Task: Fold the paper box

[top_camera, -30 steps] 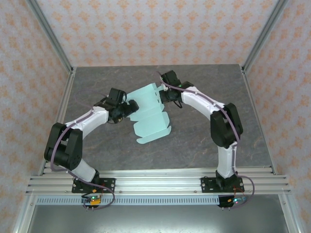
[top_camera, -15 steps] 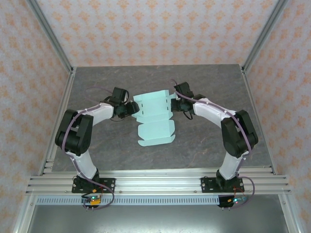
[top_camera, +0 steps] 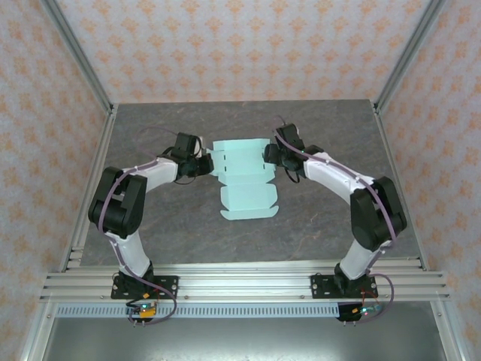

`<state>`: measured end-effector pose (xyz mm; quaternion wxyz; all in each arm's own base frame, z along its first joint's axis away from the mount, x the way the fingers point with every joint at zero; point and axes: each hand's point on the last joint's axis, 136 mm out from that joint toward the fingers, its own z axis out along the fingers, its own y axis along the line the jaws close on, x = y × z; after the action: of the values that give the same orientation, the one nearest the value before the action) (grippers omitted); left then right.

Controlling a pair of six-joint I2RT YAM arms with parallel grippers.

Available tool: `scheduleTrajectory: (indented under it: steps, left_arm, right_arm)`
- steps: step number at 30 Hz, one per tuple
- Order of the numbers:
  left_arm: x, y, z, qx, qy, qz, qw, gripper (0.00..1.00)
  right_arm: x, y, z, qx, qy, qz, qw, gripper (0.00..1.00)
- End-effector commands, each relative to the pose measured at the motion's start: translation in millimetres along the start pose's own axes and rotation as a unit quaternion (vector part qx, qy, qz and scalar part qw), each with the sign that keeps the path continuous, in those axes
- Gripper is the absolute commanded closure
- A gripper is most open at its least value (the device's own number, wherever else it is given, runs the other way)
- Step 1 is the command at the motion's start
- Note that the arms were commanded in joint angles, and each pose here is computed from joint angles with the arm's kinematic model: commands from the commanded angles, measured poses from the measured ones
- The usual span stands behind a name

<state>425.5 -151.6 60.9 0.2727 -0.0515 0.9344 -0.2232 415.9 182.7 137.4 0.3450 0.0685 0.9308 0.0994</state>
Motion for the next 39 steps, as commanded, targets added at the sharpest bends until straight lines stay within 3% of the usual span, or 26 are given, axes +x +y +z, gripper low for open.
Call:
scheduleTrajectory:
  steps: [1, 3, 6, 8, 11, 16, 19, 21, 22, 26, 29, 35, 37, 39]
  left_arm:
    - [-25, -35, -29, 0.031, -0.079, 0.076, 0.993, 1.0]
    - [-26, -43, -35, 0.037, -0.103, 0.094, 0.99, 1.0]
    - [-29, -55, -43, 0.048, -0.139, 0.119, 0.982, 1.0]
    - [-30, -63, -49, 0.054, -0.166, 0.134, 0.975, 1.0]
    - [-32, -74, -56, 0.069, -0.197, 0.147, 0.967, 1.0]
    - [-26, -87, -60, 0.063, -0.216, 0.185, 0.957, 1.0]
    - [-24, -95, -61, 0.084, -0.227, 0.181, 0.953, 1.0]
    - [-23, -95, -61, 0.07, -0.228, 0.187, 0.953, 1.0]
    - [-23, -91, -60, 0.061, -0.228, 0.183, 0.954, 1.0]
    - [-18, -92, -61, 0.072, -0.231, 0.172, 0.955, 1.0]
    - [-15, -89, -61, 0.071, -0.233, 0.168, 0.955, 1.0]
    - [-10, -87, -67, 0.068, -0.238, 0.171, 0.954, 1.0]
    - [-9, -80, -66, 0.055, -0.237, 0.159, 0.957, 1.0]
    - [-8, -82, -66, 0.064, -0.237, 0.155, 0.957, 1.0]
  right_arm:
    - [-23, -18, -35, 0.033, -0.052, 0.099, 0.993, 0.17]
    - [-26, -17, -47, 0.024, -0.054, 0.155, 0.986, 0.0]
    - [-25, -10, -61, 0.01, -0.023, 0.263, 0.965, 0.01]
    - [-30, 19, -63, -0.058, 0.024, 0.301, 0.951, 0.01]
    - [-32, 46, -66, -0.089, 0.081, 0.376, 0.919, 0.01]
    - [-28, 78, -47, -0.128, 0.153, 0.477, 0.856, 0.01]
    - [-28, 90, -32, -0.13, 0.183, 0.5, 0.837, 0.01]
    - [-27, 91, -18, -0.12, 0.201, 0.509, 0.828, 0.02]
    - [-28, 91, -14, -0.117, 0.206, 0.513, 0.825, 0.07]
    - [-34, 84, -6, -0.092, 0.198, 0.508, 0.833, 0.12]
    - [-37, 86, 2, -0.098, 0.193, 0.518, 0.827, 0.24]
    - [-31, 91, 21, -0.094, 0.213, 0.532, 0.814, 0.16]
    - [-29, 94, 24, -0.093, 0.225, 0.527, 0.814, 0.22]
    - [-25, 93, 26, -0.088, 0.228, 0.525, 0.815, 0.36]
